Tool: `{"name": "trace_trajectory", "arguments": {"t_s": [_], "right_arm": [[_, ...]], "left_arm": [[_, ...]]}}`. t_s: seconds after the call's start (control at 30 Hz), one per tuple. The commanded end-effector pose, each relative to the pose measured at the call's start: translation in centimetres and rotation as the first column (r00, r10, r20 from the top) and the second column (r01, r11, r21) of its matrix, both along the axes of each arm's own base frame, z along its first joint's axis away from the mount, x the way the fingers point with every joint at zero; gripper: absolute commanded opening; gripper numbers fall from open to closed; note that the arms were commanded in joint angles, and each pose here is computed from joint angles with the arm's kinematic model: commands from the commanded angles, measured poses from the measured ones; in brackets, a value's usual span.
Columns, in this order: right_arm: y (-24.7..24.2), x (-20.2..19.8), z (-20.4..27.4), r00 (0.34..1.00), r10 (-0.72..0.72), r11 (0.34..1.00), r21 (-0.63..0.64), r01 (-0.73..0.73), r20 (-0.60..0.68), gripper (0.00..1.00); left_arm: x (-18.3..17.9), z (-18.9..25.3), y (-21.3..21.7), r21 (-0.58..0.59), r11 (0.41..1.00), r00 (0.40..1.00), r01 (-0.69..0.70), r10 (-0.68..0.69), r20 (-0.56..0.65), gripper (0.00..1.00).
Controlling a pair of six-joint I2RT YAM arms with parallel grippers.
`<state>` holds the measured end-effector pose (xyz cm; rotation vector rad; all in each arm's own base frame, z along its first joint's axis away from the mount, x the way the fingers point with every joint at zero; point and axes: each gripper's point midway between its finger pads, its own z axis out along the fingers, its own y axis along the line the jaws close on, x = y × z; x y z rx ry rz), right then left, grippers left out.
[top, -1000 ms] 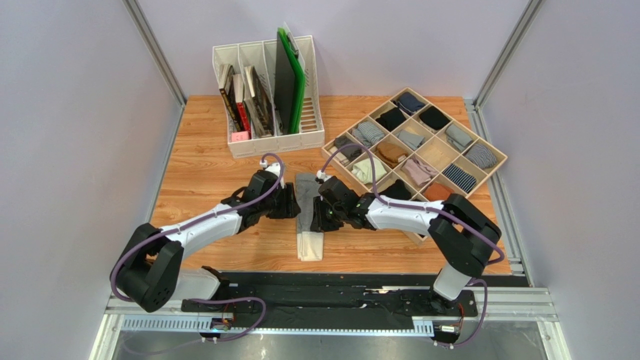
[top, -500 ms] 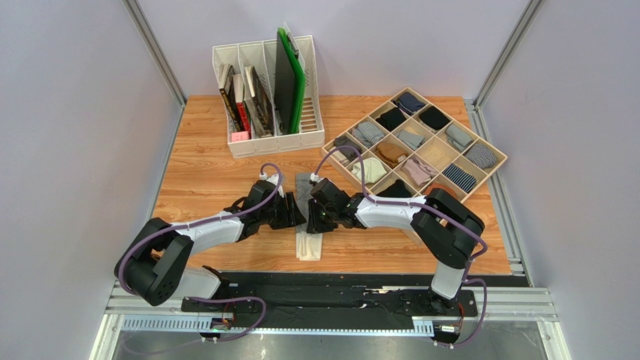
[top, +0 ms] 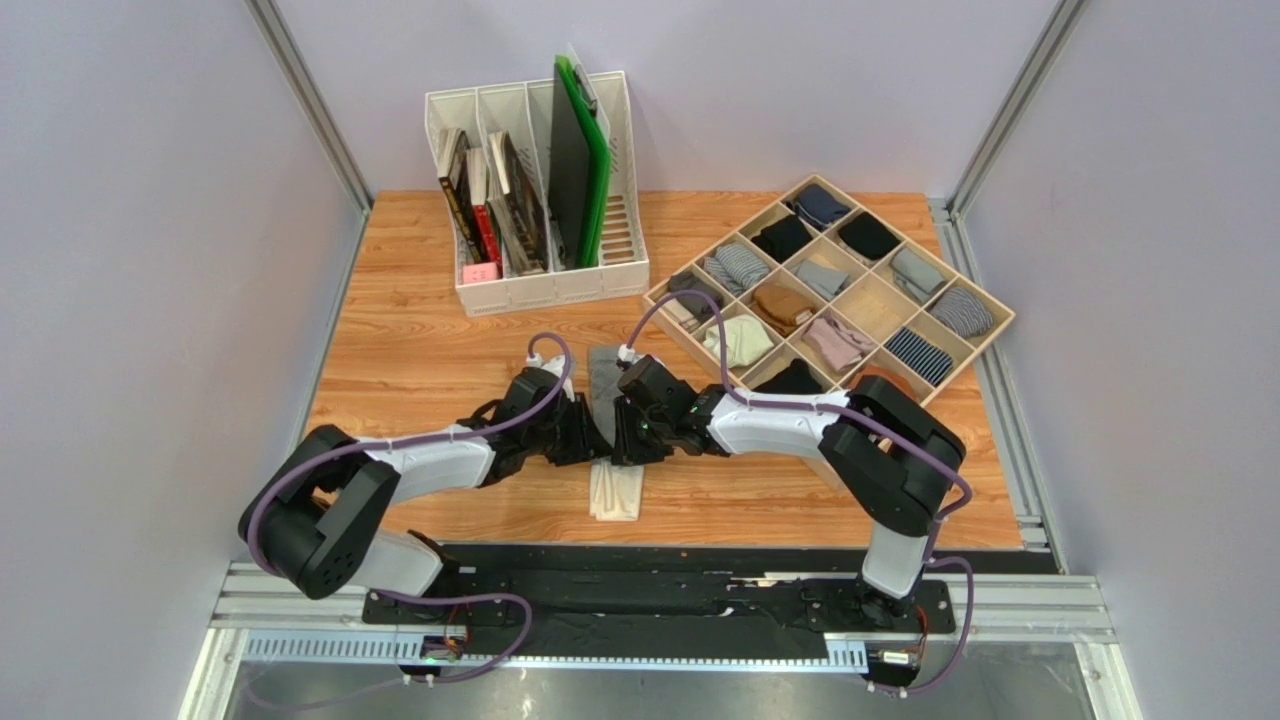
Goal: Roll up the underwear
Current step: Roll the underwear to the center of the board.
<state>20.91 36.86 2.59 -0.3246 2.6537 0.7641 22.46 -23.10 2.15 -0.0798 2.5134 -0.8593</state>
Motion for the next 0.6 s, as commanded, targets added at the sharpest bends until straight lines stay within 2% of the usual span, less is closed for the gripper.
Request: {"name": "trace_trajectory", "arguments": {"t_s": [0.0, 0.03, 0.07, 0.13, 0.2, 0.23, 0.33, 0.57], "right_arm": [[0.8, 1.0, 0.9, 0.999, -0.012, 1.0, 0.009, 0.011, 0.042, 0.17], [0.7, 1.0, 1.1, 0.999, -0.01, 1.0, 0.007, 0.01, 0.045, 0.18], [0.7, 1.2, 1.8, 0.998, -0.009, 1.0, 0.013, 0.009, 0.062, 0.18], [0.2, 1.1, 2.5, 0.996, 0.012, 1.0, 0.001, -0.012, 0.084, 0.21], [-0.6, 0.9, 4.0, 0.992, 0.021, 1.0, 0.007, -0.022, 0.121, 0.25], [-1.2, 0.6, 4.1, 0.991, 0.034, 0.999, -0.013, -0.033, 0.13, 0.31], [-3.0, -0.3, 5.0, 0.983, 0.066, 0.998, -0.029, -0.061, 0.172, 0.4], [-6.2, -2.7, 3.6, 0.942, 0.189, 0.976, -0.162, -0.148, 0.277, 0.44]], "left_arm": [[-0.9, -1.2, 0.3, 0.027, 1.0, 0.999, 0.003, -0.002, -0.042, 0.18], [-0.9, -1.3, 0.3, 0.03, 1.0, 0.999, 0.002, -0.001, -0.042, 0.15], [-0.8, -1.4, 0.4, 0.034, 0.999, 0.999, 0.003, -0.002, -0.042, 0.07], [-0.6, -1.5, 0.6, 0.051, 0.999, 0.999, 0.001, 0.001, -0.035, 0.01], [-0.1, -1.3, 0.7, 0.072, 0.997, 1.0, 0.004, -0.003, -0.015, 0.0], [0.2, -1.0, 0.6, 0.072, 0.997, 1.0, 0.007, -0.007, -0.004, 0.0], [1.0, -0.8, 0.7, 0.074, 0.997, 1.0, 0.021, -0.022, 0.006, 0.0], [2.5, -1.2, -0.3, 0.054, 0.991, 0.992, 0.122, -0.123, 0.017, 0.0]]}}
